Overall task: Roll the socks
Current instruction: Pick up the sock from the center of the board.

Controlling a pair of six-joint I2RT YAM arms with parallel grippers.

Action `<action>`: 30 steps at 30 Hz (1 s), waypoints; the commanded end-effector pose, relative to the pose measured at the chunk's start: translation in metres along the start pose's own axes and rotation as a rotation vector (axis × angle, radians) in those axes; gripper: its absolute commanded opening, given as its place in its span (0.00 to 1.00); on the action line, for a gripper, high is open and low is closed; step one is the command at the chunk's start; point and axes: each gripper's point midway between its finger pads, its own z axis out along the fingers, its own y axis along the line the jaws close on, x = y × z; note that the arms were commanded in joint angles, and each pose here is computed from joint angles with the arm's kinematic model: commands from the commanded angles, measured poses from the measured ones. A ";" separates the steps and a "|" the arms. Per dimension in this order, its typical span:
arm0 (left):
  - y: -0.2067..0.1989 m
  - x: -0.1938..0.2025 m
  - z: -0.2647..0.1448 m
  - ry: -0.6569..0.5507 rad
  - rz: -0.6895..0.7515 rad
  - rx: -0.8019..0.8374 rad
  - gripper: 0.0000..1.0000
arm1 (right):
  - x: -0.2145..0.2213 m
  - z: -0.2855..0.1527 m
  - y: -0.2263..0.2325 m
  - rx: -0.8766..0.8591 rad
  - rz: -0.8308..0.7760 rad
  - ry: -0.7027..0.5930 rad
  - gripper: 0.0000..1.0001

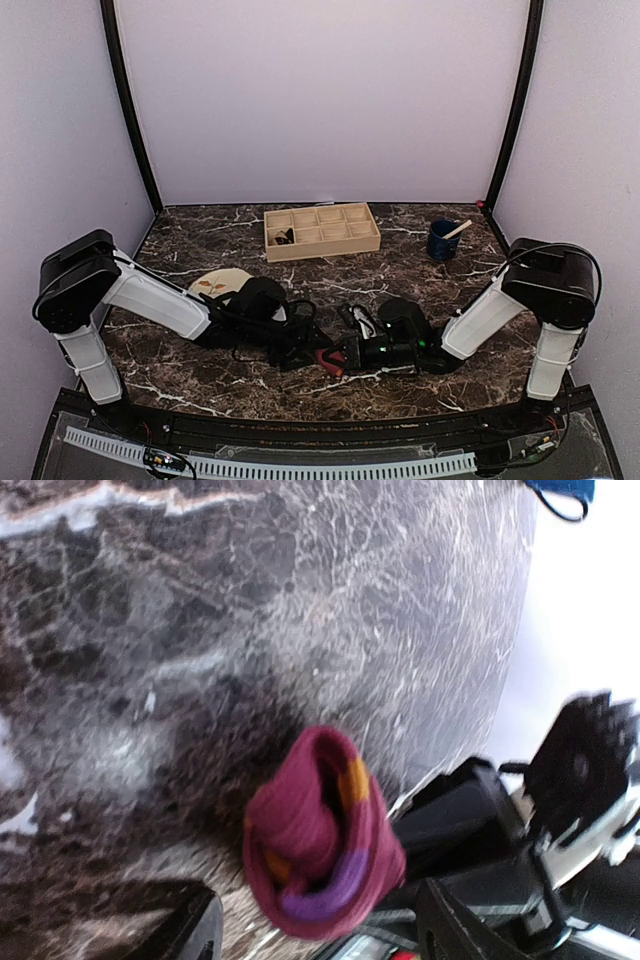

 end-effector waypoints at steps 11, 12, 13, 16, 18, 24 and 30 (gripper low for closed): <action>0.024 0.002 0.028 0.001 -0.091 -0.054 0.56 | 0.005 0.005 0.006 0.017 -0.042 0.011 0.10; 0.026 0.004 0.029 0.006 -0.092 -0.057 0.54 | 0.005 0.005 0.005 0.016 -0.041 0.010 0.10; 0.029 0.006 0.030 0.013 -0.098 -0.060 0.52 | 0.005 0.004 0.006 0.013 -0.042 0.008 0.10; 0.040 0.014 0.035 0.045 -0.128 -0.068 0.49 | 0.004 0.006 0.009 0.005 -0.052 0.012 0.10; 0.043 0.017 0.036 0.054 -0.146 -0.055 0.47 | 0.006 0.007 0.008 0.013 -0.061 0.025 0.10; 0.043 0.019 0.042 0.078 -0.149 -0.023 0.37 | 0.011 0.005 0.008 -0.002 -0.062 0.048 0.11; 0.043 0.023 0.047 0.106 -0.139 0.022 0.24 | 0.016 0.005 0.010 -0.028 -0.069 0.080 0.12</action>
